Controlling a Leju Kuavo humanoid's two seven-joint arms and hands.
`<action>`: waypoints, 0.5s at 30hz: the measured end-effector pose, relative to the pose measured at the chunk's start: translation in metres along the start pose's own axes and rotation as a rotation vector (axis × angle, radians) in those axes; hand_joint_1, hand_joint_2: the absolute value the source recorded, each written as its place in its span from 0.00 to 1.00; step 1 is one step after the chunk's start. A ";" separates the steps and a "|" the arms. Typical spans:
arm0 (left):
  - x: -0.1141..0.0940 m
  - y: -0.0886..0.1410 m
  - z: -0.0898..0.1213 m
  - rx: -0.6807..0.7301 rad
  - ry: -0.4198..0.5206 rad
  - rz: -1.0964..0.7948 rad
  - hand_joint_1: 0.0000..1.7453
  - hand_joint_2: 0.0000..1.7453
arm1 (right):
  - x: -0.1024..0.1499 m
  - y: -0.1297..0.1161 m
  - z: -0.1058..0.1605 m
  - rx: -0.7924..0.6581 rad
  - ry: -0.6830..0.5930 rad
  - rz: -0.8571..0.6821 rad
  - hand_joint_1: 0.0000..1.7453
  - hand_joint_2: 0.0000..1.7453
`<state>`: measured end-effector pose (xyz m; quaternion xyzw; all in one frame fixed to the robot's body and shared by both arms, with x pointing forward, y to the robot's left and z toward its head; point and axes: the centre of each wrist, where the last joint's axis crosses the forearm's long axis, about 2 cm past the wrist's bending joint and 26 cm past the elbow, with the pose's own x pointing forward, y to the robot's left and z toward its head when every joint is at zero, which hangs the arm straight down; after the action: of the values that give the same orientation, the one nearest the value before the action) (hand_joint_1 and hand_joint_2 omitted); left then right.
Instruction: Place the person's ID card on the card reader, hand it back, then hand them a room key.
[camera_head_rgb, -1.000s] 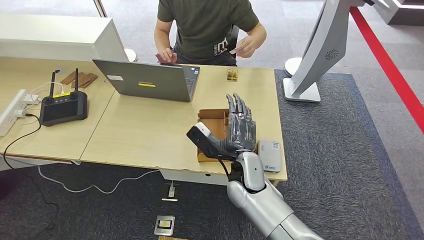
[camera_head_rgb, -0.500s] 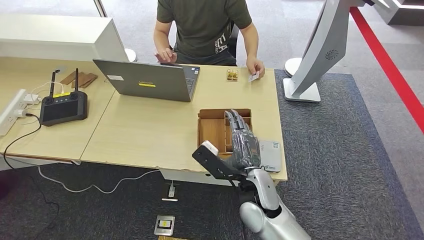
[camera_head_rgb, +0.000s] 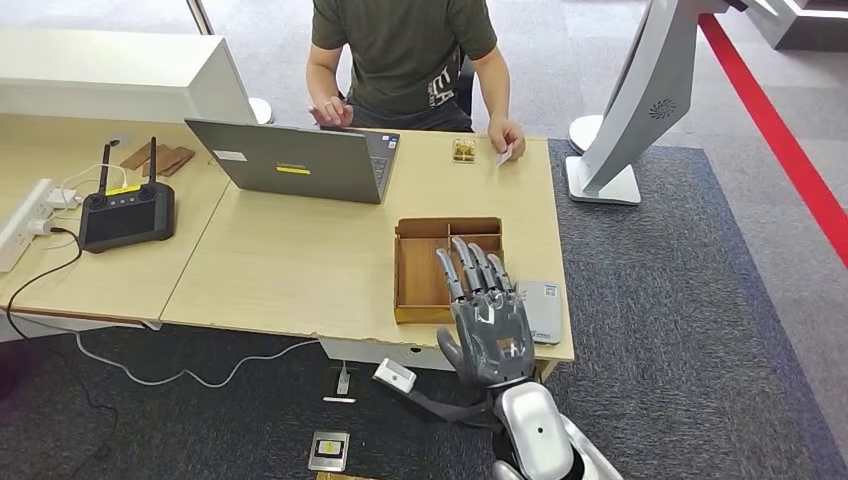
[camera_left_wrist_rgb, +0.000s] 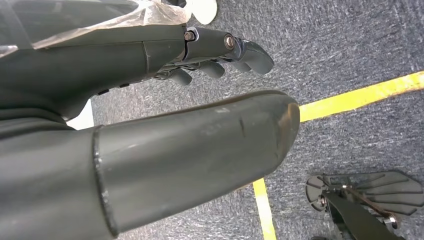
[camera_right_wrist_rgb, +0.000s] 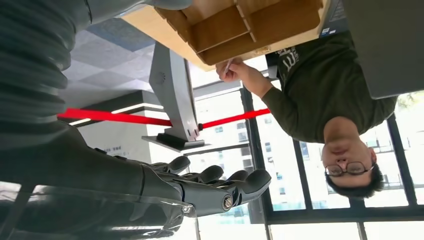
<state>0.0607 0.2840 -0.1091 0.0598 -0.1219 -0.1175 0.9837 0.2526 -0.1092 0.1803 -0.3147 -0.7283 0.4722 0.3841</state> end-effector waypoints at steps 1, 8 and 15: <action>0.000 0.000 0.000 0.003 0.001 0.002 0.00 0.00 | 0.001 0.002 0.001 0.016 -0.007 -0.011 0.00 1.00; 0.001 0.001 0.000 0.011 0.015 0.023 0.00 0.00 | 0.010 0.023 0.007 0.164 0.008 -0.108 0.00 1.00; 0.002 0.001 0.000 0.014 0.021 0.035 0.00 0.00 | 0.011 0.042 0.001 0.293 0.070 -0.155 0.00 1.00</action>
<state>0.0623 0.2842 -0.1089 0.0659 -0.1135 -0.0989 0.9864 0.2501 -0.0860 0.1438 -0.2143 -0.6600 0.5309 0.4864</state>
